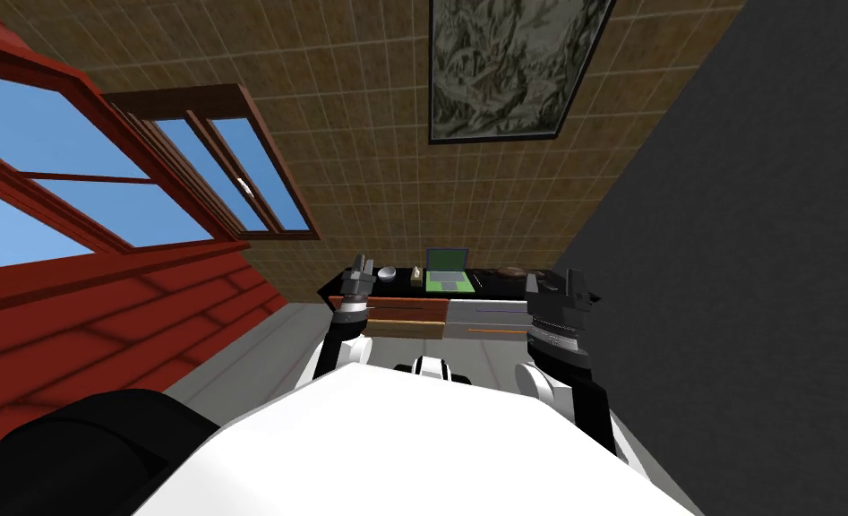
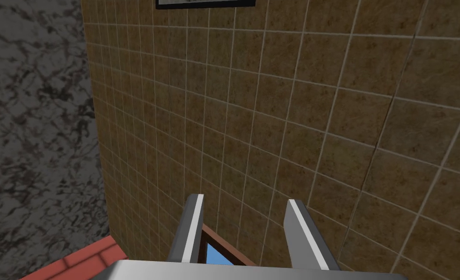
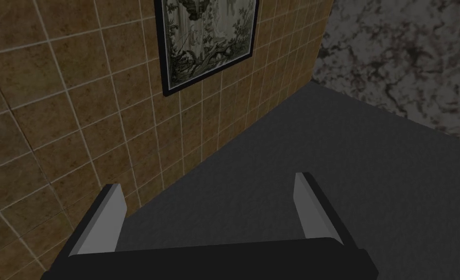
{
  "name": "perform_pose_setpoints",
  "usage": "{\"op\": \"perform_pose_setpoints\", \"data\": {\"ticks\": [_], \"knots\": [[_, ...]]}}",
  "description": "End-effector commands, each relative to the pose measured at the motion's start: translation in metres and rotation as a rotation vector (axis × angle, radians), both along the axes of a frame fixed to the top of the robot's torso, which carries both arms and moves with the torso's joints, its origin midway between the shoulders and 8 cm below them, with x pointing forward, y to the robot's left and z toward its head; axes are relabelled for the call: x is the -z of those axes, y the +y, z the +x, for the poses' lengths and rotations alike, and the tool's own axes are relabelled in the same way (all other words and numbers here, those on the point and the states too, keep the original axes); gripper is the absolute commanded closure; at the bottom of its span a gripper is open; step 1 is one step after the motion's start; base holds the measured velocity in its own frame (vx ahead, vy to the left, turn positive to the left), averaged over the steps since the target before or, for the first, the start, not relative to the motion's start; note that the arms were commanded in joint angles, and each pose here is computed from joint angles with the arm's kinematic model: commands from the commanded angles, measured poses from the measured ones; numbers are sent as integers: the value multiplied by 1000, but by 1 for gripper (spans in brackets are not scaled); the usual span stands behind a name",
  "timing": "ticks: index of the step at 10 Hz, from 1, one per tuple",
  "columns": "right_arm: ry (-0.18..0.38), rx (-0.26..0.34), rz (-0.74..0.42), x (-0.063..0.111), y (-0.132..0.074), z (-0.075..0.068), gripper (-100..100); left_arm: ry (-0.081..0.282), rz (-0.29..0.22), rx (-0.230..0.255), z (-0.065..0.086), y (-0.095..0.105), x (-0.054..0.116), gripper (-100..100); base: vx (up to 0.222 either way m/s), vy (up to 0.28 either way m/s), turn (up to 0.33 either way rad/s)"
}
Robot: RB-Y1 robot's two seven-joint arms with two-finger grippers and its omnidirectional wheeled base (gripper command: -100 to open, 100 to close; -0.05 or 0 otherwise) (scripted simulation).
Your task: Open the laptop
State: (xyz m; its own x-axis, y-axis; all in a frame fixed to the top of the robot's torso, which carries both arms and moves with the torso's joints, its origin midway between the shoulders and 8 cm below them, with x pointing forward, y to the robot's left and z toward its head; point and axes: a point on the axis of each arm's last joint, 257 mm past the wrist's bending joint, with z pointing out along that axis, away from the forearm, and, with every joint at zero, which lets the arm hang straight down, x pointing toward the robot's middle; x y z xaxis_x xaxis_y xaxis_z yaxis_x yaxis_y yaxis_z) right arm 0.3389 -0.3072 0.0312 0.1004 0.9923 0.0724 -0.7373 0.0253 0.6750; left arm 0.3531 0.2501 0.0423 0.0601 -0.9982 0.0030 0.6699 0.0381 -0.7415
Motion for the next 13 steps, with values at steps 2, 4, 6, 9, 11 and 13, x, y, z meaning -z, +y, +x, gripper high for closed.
{"op": "perform_pose_setpoints", "data": {"ticks": [2,4,6,9,11,13], "knots": [[-20,-68,87,-2,-18,12,-100,0,0,0,0,0,0,0,30,-87,283],[-30,-90,133,-3,-27,15,-100,0,0,0,0,0,0,0,14,-50,156],[-42,-113,181,-4,-36,19,-100,0,0,0,0,0,0,0,16,-77,256],[-67,-156,270,-6,-54,28,-100,0,0,0,0,0,0,0,11,-53,212],[-82,-179,323,-6,-65,33,-100,0,0,0,0,0,0,0,10,-55,192],[-99,-202,381,-7,-76,37,-100,0,0,0,0,0,0,0,5,-75,199]]}}
